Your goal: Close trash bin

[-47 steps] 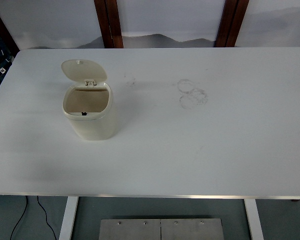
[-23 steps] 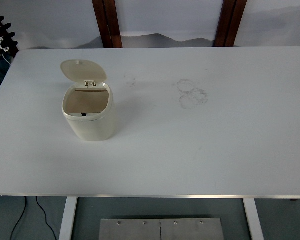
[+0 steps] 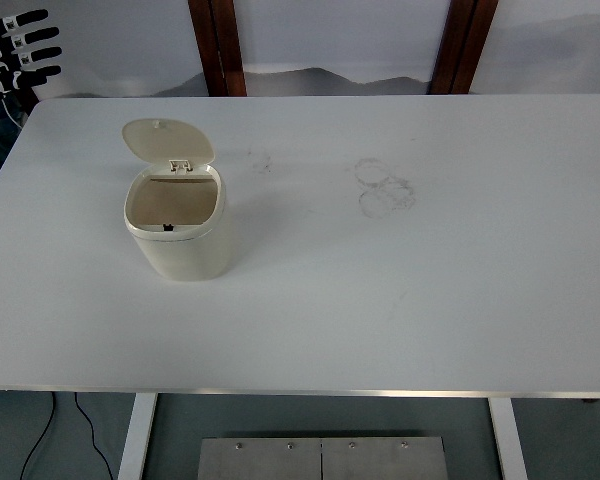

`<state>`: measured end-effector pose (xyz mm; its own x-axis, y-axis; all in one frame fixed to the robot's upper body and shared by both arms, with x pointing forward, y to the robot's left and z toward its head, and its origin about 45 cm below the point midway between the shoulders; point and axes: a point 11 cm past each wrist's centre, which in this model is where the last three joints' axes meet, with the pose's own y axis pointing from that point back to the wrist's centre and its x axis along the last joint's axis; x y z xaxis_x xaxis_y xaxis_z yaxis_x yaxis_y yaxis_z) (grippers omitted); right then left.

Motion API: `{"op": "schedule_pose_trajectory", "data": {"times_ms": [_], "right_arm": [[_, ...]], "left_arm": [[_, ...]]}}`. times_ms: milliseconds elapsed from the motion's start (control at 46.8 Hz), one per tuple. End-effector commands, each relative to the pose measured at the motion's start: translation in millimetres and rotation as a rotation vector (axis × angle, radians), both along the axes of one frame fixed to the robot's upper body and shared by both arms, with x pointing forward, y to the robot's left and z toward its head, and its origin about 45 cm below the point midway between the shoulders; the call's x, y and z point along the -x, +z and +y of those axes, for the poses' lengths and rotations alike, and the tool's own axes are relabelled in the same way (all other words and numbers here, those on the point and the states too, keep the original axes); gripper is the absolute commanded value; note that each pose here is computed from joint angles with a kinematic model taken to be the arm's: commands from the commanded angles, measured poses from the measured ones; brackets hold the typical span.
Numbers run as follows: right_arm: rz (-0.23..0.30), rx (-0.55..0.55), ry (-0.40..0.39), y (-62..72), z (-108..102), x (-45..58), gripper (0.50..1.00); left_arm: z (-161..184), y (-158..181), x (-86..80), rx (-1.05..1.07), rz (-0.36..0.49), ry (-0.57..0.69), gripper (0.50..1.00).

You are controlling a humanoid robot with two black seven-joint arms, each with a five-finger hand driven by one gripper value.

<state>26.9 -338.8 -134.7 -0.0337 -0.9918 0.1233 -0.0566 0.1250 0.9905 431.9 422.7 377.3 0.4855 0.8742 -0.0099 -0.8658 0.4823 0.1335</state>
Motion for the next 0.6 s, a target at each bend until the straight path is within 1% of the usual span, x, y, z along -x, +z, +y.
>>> {"op": "schedule_pose_trajectory", "data": {"times_ms": [0, 235, 363, 470, 534, 556, 577], "right_arm": [[0.000, 0.001, 0.000, 0.0, -0.4, 0.2, 0.995], [0.000, 0.001, 0.000, 0.0, -0.4, 0.2, 0.995], [0.000, 0.000, 0.000, 0.0, 0.1, 0.0, 0.995], [0.000, 0.000, 0.000, 0.0, 0.1, 0.0, 0.995], [0.000, 0.000, 0.000, 0.0, 0.1, 0.0, 0.995], [0.000, 0.001, 0.000, 0.0, -0.4, 0.2, 0.995], [0.000, 0.001, 0.000, 0.0, -0.4, 0.2, 0.995]], "left_arm": [[-5.8, 6.0, -2.2, -0.041, -0.013, -0.024, 1.000], [-29.0, 3.4, -1.1, -0.309, 0.010, -0.150, 1.000], [-47.7, 13.7, -0.6, -0.434, 0.006, -0.228, 1.000], [-64.8, 21.8, 0.6, -0.551, 0.040, -0.282, 1.000], [-67.9, 23.8, 0.8, -0.595, 0.063, -0.288, 1.000], [-71.9, 29.0, -1.3, -0.651, 0.086, -0.288, 1.000], [-76.0, 29.8, -2.5, -0.665, 0.090, -0.295, 1.000]]}}
